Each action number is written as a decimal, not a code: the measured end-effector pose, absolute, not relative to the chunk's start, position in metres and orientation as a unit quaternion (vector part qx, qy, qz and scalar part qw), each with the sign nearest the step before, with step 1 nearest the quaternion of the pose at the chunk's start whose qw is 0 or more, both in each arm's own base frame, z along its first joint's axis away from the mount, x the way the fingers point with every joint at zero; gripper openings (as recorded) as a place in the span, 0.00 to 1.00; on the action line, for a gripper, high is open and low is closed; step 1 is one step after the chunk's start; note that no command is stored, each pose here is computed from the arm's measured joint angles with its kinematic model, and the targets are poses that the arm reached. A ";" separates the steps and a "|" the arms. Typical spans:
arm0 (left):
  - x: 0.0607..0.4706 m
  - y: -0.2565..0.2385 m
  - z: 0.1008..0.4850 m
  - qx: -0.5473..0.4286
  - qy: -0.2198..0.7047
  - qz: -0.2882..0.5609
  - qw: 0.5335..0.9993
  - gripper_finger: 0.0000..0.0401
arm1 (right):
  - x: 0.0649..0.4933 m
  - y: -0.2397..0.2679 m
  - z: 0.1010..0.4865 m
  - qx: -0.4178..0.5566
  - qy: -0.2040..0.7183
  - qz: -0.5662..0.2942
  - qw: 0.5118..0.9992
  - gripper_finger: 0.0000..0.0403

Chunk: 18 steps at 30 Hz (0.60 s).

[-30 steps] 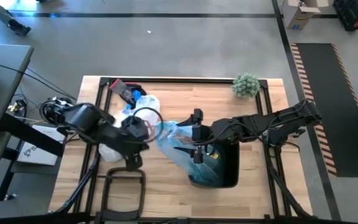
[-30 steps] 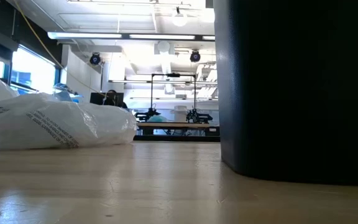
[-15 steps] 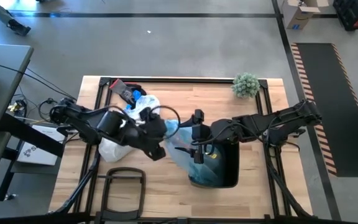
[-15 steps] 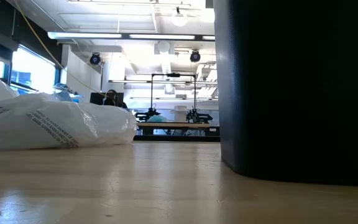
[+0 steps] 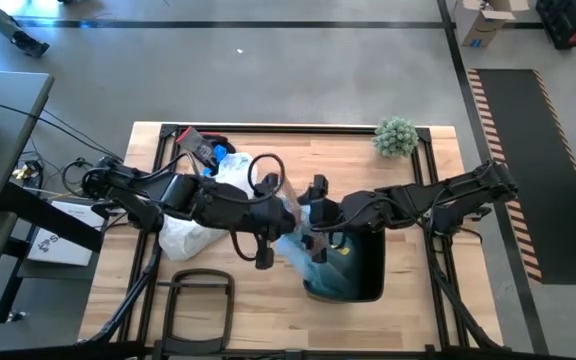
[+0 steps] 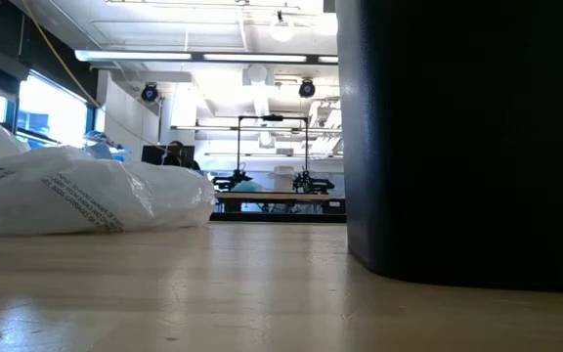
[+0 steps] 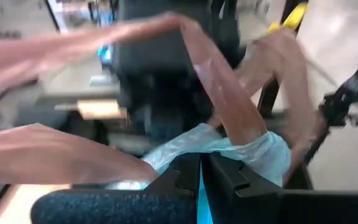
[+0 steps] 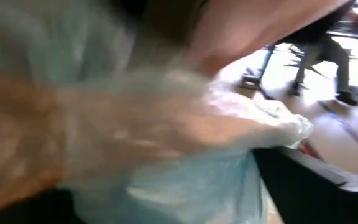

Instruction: Place trash/remove bag and relplace

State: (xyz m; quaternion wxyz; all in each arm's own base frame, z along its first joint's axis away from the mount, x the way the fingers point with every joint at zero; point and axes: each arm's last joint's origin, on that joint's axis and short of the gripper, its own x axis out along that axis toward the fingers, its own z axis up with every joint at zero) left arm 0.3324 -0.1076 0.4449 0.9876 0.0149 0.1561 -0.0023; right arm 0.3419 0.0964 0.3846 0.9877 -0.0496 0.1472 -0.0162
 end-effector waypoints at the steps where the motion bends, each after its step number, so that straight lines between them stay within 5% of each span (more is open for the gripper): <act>1: 0.333 -0.108 0.447 0.018 0.143 -0.005 0.990 0.00 | 0.342 0.097 0.386 -0.045 0.143 -0.005 0.989 0.66; 7: 0.317 -0.109 0.475 0.046 0.059 -0.022 0.997 0.00 | 0.340 0.101 0.407 -0.029 0.104 0.069 0.992 0.07; 18: 0.252 -0.118 0.517 0.018 0.015 -0.048 0.999 0.00 | 0.301 0.088 0.520 -0.092 -0.026 0.005 0.995 0.00</act>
